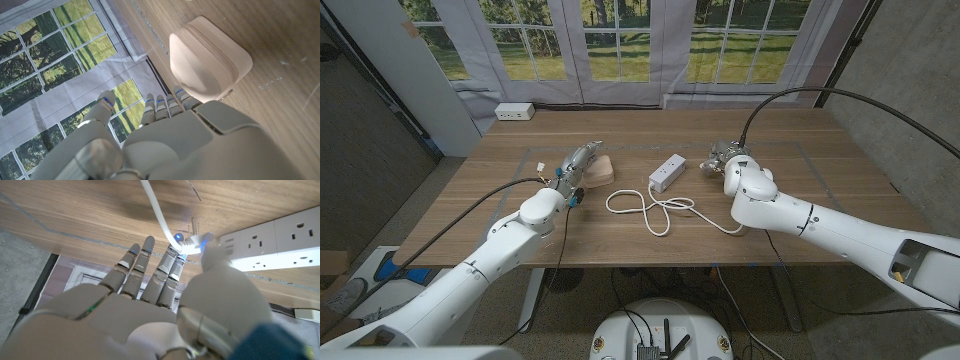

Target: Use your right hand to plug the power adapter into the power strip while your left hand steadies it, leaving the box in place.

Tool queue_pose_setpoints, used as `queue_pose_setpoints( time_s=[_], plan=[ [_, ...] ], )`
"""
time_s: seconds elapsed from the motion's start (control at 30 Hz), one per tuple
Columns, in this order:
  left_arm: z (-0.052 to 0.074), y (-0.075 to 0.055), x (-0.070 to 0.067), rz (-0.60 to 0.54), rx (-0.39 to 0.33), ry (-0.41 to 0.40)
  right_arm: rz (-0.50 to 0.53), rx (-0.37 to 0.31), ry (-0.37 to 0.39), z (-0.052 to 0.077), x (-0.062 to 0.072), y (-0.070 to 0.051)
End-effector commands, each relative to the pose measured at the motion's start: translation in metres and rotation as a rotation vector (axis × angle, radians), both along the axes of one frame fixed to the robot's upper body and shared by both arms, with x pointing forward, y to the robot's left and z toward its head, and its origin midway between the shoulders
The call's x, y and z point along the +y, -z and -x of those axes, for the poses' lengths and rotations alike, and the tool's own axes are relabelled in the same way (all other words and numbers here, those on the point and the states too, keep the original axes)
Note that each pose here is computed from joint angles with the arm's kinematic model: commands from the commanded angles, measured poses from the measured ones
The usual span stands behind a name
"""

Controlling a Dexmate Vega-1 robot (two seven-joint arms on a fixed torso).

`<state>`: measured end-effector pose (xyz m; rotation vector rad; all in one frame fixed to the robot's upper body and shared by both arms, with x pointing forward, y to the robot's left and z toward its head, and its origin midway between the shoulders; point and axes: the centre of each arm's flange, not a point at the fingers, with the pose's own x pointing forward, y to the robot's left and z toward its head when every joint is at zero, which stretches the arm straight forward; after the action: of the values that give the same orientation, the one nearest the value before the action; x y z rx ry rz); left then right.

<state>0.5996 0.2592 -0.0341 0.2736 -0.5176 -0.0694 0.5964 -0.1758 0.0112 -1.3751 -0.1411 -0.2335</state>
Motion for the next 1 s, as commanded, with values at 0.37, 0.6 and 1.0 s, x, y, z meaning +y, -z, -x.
queue_pose_setpoints(
  time_s=[0.37,0.6,1.0],
  plan=[
    [0.032,-0.019,-0.013,-0.268,-0.089,-0.157,-0.073,-0.066,-0.031,0.006,-0.006,-0.008],
    [0.044,-0.022,-0.023,-0.370,-0.114,-0.161,-0.105,-0.080,-0.037,0.008,-0.008,-0.009],
    [0.057,-0.033,-0.042,-0.611,-0.155,-0.164,-0.173,-0.134,-0.071,0.016,-0.008,-0.012]
  ],
)
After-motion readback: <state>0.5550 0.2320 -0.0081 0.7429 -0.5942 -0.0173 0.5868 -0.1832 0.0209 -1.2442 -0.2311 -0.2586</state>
